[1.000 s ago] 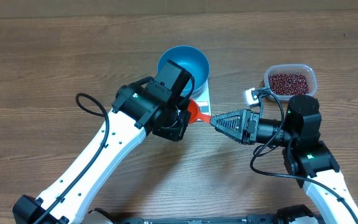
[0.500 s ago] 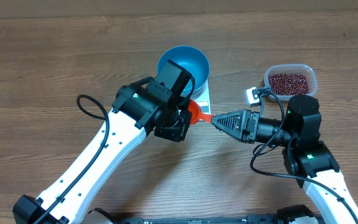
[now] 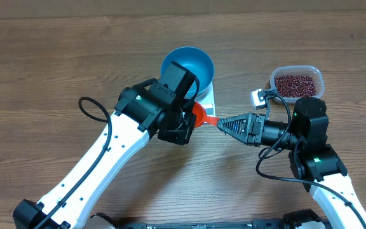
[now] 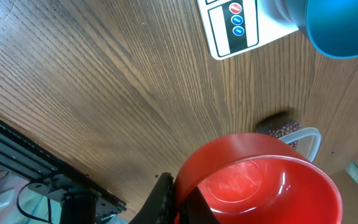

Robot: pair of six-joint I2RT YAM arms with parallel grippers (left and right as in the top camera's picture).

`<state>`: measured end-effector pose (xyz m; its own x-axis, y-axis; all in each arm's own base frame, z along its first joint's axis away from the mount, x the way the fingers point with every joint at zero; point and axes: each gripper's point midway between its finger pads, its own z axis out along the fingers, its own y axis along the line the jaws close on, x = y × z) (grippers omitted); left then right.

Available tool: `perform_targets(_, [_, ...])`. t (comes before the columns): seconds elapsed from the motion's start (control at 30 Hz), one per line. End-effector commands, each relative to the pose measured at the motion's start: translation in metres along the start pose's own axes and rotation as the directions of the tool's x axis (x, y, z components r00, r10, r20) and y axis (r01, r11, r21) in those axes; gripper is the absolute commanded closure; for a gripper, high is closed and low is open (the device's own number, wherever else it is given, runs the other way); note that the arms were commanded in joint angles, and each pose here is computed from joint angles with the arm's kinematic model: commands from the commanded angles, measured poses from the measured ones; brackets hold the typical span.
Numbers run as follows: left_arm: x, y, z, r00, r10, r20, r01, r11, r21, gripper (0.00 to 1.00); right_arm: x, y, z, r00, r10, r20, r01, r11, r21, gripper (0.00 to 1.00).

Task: Scoop item into bowl and weigh 150g on scale
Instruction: 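Close the right gripper on the blue handle while the left holds the rim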

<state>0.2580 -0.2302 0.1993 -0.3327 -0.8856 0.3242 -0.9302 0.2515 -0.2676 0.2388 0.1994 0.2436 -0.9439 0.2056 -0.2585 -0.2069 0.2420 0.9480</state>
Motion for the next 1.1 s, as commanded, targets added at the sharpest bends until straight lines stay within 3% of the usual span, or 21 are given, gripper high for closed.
perform_targets(0.0, [0.006, -0.0034, -0.0097, 1.0, -0.013, -0.017, 0.013, 1.0, 0.026, 0.96, -0.002, 0.007, 0.0005, 1.0, -0.024, 0.001, 0.024, 1.0, -0.01, 0.77])
perform_targets(0.3, [0.006, -0.0034, -0.0097, 1.0, -0.012, -0.017, 0.013, 1.0, 0.026, 0.96, -0.0018, 0.0068, 0.0005, 1.0, -0.023, 0.0, 0.023, 1.0, -0.01, 0.96])
perform_targets(0.5, [0.006, -0.0033, -0.0097, 1.0, -0.013, -0.017, 0.013, 1.0, 0.026, 0.95, -0.0018, 0.0068, 0.0005, 1.0, -0.023, 0.0, 0.023, 1.0, -0.01, 0.96])
perform_targets(0.6, [0.0059, -0.0033, -0.0097, 1.0, -0.012, -0.016, 0.012, 1.0, 0.026, 0.9, -0.0019, 0.0067, 0.0005, 1.0, -0.023, 0.0, 0.023, 1.0, -0.009, 0.96])
perform_targets(0.7, [0.0058, -0.0031, -0.0097, 1.0, -0.004, -0.016, 0.005, 1.0, 0.026, 0.69, -0.0016, 0.0063, 0.0005, 1.0, -0.028, 0.0, 0.028, 1.0, -0.008, 0.96])
perform_targets(0.87, [0.0058, -0.0029, -0.0097, 1.0, 0.022, -0.015, -0.021, 0.999, 0.025, 0.0, 0.0009, 0.003, 0.0005, 1.0, -0.023, -0.008, 0.023, 1.0, 0.002, 0.96])
perform_targets(1.07, [0.0045, -0.0027, -0.0099, 0.995, 0.096, -0.01, -0.096, 0.995, 0.024, 0.0, 0.003, 0.0001, 0.0005, 0.999, -0.044, -0.015, 0.044, 0.999, 0.01, 0.96])
